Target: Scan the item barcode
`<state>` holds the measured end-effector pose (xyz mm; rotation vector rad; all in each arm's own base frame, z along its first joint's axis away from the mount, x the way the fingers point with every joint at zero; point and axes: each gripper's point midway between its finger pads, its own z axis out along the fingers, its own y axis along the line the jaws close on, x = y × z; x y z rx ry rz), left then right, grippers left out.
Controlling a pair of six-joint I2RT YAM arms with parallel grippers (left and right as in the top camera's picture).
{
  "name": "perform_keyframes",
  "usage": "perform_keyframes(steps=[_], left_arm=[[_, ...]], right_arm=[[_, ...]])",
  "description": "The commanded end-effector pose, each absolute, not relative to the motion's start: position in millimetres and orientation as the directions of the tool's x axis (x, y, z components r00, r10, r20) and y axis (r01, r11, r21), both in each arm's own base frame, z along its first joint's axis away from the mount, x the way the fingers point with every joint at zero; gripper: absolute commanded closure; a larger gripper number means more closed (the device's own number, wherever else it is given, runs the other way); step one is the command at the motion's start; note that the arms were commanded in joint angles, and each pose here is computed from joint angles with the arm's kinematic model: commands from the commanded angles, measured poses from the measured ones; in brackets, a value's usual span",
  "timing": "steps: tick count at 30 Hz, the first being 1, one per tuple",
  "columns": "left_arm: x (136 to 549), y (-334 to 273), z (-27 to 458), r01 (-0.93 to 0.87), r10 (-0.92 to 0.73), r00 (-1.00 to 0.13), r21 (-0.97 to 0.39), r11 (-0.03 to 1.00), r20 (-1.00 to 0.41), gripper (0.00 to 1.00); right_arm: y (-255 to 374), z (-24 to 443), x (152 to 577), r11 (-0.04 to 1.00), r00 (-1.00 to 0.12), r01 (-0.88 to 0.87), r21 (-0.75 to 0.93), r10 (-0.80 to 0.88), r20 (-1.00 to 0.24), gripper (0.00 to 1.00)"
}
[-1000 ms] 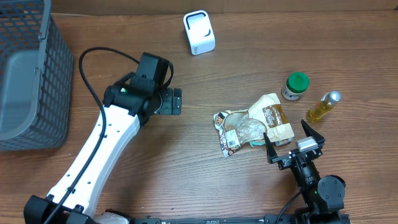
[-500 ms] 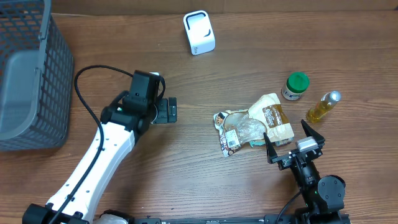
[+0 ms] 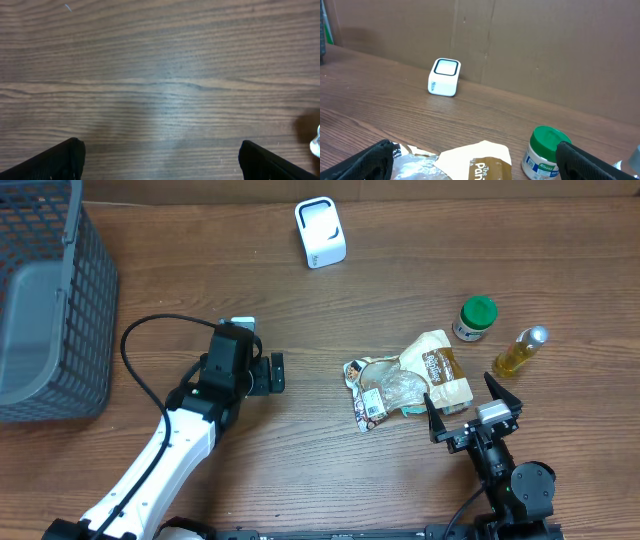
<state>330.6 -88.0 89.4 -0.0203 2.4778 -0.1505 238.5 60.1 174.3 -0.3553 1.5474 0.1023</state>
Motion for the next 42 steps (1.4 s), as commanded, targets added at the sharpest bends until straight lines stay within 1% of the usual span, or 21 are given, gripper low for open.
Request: perform_keyframes(steps=[1,11,13,17,23,27,31,37,42], left_arm=[[324.3,-77.1,89.9,-0.012,-0.099,-0.766,-0.140,0.990,-0.635,0.01],[283.2,-35.5,55.4,-0.117,-0.165,-0.774,-0.118,0.986,-0.611,0.00],[281.4,-26.9,53.2,-0.144,-0.174,-0.761,-0.099,0.985,-0.625,0.00],[285.7,-19.0,52.2,-0.168,-0.187,-0.700,-0.095,0.981,-0.689,0.01],[286.0,-18.5,49.0,-0.134,-0.175,-0.593,-0.118,0.984,-0.786,0.01],[288.7,-20.4,57.0,-0.067,-0.096,-0.533,-0.071,0.995,-0.841,0.00],[283.3,-19.3,54.0,-0.028,-0.025,-0.515,-0.012,1.000,-0.857,0.00],[273.7,-16.3,50.5,-0.032,-0.033,-0.471,-0.021,0.999,-0.881,0.00],[271.2,-14.9,51.2,-0.017,-0.030,-0.469,-0.025,1.000,-0.882,0.01]], right_arm=[[60.9,172.4,238.3,0.944,0.035,-0.289,-0.161,-0.157,-0.987,0.00],[60.9,172.4,238.3,0.944,0.035,-0.289,-0.161,-0.157,-0.987,0.00],[60.9,172.4,238.3,0.944,0.035,-0.289,-0.161,-0.157,-0.987,0.00],[60.9,172.4,238.3,0.944,0.035,-0.289,-0.161,-0.157,-0.987,0.00],[60.9,172.4,238.3,0.944,0.035,-0.289,-0.161,-0.157,-0.987,0.00],[60.9,172.4,238.3,0.944,0.035,-0.289,-0.161,-0.157,-0.987,0.00],[60.9,172.4,238.3,0.944,0.035,-0.289,-0.161,-0.157,-0.987,0.00],[60.9,172.4,238.3,0.944,0.035,-0.289,-0.161,-0.157,-0.987,0.00],[60.9,172.4,238.3,0.944,0.035,-0.289,-0.161,-0.157,-0.987,0.00]])
